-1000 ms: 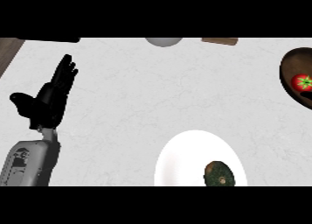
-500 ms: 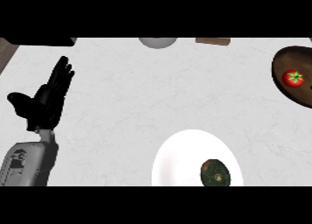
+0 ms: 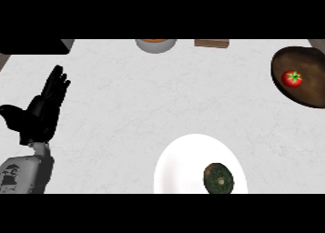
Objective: Pick the tomato from the plate and place it in the pan
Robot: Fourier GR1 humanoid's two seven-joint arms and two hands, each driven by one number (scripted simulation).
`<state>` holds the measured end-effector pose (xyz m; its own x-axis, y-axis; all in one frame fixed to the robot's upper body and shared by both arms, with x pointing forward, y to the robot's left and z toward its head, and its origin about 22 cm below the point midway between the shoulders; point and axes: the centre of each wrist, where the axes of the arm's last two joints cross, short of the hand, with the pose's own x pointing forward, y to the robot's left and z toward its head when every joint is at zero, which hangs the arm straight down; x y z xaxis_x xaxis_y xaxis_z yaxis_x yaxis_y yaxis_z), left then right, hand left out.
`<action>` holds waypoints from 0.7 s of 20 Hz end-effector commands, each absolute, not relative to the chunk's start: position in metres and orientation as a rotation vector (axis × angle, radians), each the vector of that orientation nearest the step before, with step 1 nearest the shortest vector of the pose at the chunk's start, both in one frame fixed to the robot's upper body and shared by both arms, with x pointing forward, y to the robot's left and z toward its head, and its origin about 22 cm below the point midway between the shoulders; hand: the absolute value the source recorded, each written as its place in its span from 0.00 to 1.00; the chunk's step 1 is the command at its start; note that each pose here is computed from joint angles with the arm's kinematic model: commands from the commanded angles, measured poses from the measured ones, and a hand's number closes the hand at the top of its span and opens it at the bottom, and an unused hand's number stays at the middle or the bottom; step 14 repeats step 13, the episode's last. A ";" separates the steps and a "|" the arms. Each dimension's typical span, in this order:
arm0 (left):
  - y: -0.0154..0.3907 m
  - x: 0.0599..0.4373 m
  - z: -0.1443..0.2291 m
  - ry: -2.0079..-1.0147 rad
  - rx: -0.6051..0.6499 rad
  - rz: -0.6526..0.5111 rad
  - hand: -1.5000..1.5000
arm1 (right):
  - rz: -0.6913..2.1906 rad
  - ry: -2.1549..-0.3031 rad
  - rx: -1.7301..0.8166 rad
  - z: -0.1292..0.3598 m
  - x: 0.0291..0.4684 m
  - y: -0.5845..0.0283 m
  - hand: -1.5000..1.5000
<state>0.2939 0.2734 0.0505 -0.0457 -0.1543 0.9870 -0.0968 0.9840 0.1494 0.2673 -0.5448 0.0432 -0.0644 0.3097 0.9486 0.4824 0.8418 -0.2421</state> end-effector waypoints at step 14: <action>0.274 0.290 0.061 -1.620 0.216 -0.037 0.50 | -0.061 -1.645 -0.627 0.045 0.191 -0.559 0.00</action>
